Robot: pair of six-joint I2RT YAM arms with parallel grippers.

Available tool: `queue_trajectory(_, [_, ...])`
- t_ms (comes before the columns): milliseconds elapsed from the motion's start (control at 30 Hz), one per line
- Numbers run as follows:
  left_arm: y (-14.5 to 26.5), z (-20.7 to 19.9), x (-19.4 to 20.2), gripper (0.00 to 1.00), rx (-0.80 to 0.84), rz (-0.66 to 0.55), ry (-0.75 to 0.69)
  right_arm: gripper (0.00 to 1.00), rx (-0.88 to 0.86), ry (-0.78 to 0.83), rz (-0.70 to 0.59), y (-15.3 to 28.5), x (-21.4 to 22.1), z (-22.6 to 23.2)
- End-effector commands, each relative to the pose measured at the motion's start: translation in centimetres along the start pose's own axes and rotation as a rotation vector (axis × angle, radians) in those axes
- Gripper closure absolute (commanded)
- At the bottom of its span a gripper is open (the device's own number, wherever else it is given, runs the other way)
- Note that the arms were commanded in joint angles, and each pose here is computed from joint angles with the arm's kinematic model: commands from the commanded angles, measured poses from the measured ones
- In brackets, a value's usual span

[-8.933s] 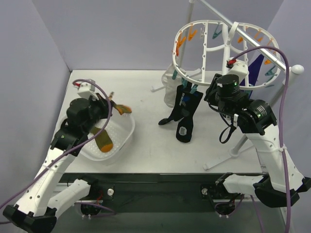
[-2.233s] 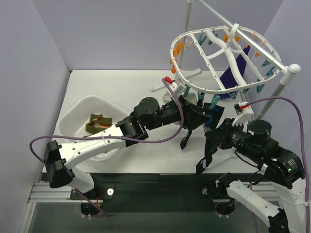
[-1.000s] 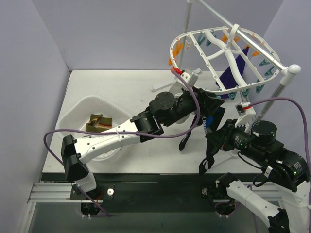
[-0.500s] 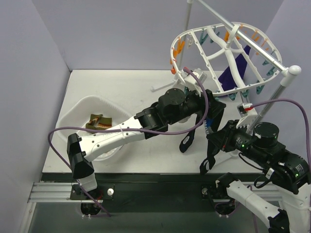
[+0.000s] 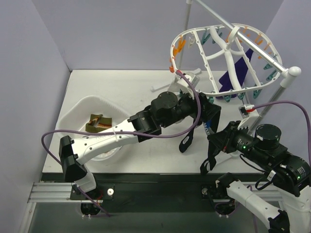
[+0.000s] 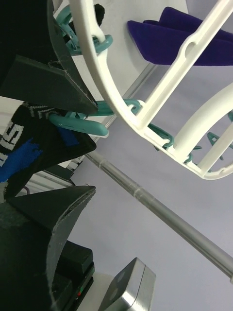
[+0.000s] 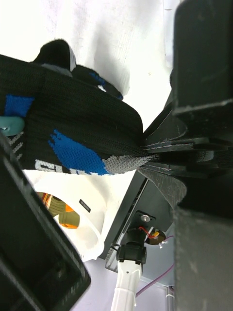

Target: Remove the socks clipped to the hanger

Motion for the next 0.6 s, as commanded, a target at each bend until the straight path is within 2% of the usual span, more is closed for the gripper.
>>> queue_trajectory(0, [1.7, -0.5, -2.7, 0.28, 0.020, -0.099, 0.013, 1.00, -0.015, 0.005, 0.015, 0.3, 0.5, 0.1])
queue_trajectory(133, [2.0, -0.5, -2.6, 0.30, 0.032, -0.117, 0.020, 1.00, -0.014, 0.005, 0.012, 0.3, 0.5, 0.0])
queue_trajectory(267, [1.8, -0.2, -2.6, 0.37, 0.021, -0.118, 0.039, 1.00, -0.017, 0.006, 0.010, 0.4, 0.5, 0.1])
queue_trajectory(400, [1.2, 0.2, -2.7, 0.35, 0.023, -0.125, 0.055, 1.00, -0.021, 0.006, 0.014, 0.3, 0.5, 0.1])
queue_trajectory(567, [-0.5, 0.7, -1.8, 0.33, 0.065, -0.070, 0.118, 1.00, -0.020, 0.005, 0.016, 0.3, 0.6, 0.1])
Point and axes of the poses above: each gripper's point midway between its finger pads, its own y axis back along the fingers, its own z axis along the line the jaws close on, x = y × z, the point moved 5 cm from there along y, back along the fingers, and after that the axes turned 7 degrees about y, right-handed, at the moved point
